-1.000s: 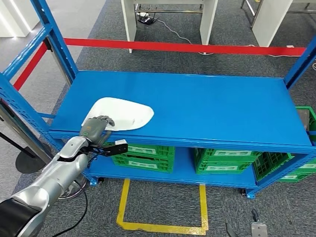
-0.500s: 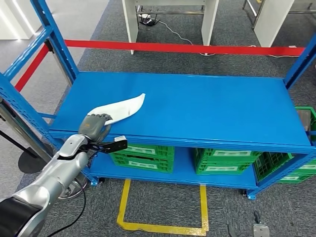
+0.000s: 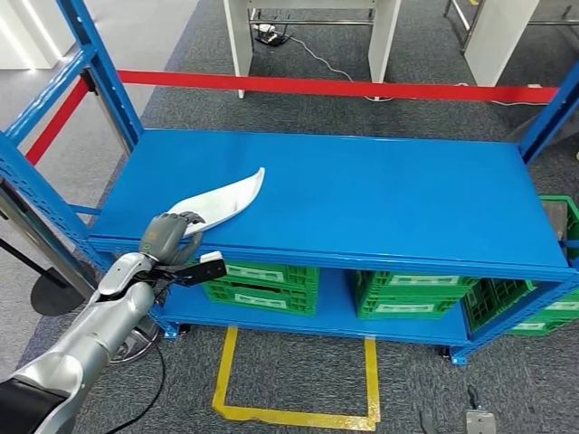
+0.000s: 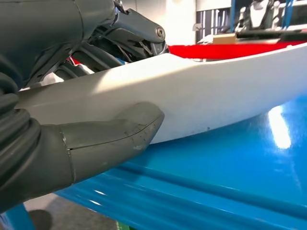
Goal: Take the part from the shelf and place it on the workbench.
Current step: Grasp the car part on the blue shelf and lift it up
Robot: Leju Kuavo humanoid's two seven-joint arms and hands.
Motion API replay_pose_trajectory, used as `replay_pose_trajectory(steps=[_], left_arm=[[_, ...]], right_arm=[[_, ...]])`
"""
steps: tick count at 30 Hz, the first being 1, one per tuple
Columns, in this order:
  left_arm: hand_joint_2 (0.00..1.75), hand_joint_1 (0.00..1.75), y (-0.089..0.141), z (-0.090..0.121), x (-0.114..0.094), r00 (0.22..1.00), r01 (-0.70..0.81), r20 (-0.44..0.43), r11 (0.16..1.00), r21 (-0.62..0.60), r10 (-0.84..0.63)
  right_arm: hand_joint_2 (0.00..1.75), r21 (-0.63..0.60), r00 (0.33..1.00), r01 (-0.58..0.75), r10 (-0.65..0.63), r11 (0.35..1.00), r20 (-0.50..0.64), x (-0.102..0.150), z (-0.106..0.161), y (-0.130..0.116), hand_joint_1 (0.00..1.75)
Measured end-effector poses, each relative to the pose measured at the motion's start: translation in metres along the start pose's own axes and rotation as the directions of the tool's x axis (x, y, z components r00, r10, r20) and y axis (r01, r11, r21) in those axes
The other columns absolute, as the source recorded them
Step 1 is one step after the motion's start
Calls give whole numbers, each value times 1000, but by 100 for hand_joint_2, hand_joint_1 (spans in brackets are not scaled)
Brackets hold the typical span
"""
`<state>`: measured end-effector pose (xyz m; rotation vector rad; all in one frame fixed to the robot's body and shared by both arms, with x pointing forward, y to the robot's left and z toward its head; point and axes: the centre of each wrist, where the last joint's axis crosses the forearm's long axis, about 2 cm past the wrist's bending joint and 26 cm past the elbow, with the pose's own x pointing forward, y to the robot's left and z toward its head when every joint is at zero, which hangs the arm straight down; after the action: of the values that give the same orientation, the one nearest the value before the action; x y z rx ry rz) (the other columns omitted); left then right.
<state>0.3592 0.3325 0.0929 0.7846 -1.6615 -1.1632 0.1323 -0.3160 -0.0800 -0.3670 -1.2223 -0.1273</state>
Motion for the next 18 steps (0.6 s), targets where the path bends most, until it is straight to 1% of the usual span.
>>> replay_pose_trajectory(steps=[3,9,11,15,18], left_arm=[[175,175,-2,1,8,998,-54,27,998,44,53],[175,175,-5,2,31,983,-173,82,977,125,163],[175,175,-5,0,40,975,-208,113,962,176,190],[175,175,2,-6,70,945,-322,184,875,362,272],[175,175,11,-10,88,932,-360,213,824,438,294]], right_arm=[[175,0,1000,-1,1,1000,1,0,0,0,0],[175,1,1000,-5,5,1000,-3,-1,2,-1,0],[175,1,1000,-5,5,1000,-1,-1,1,-1,0],[175,-1,1000,-8,8,1000,-1,-1,1,0,0],[175,-2,1000,-9,9,1000,-1,0,2,2,0]])
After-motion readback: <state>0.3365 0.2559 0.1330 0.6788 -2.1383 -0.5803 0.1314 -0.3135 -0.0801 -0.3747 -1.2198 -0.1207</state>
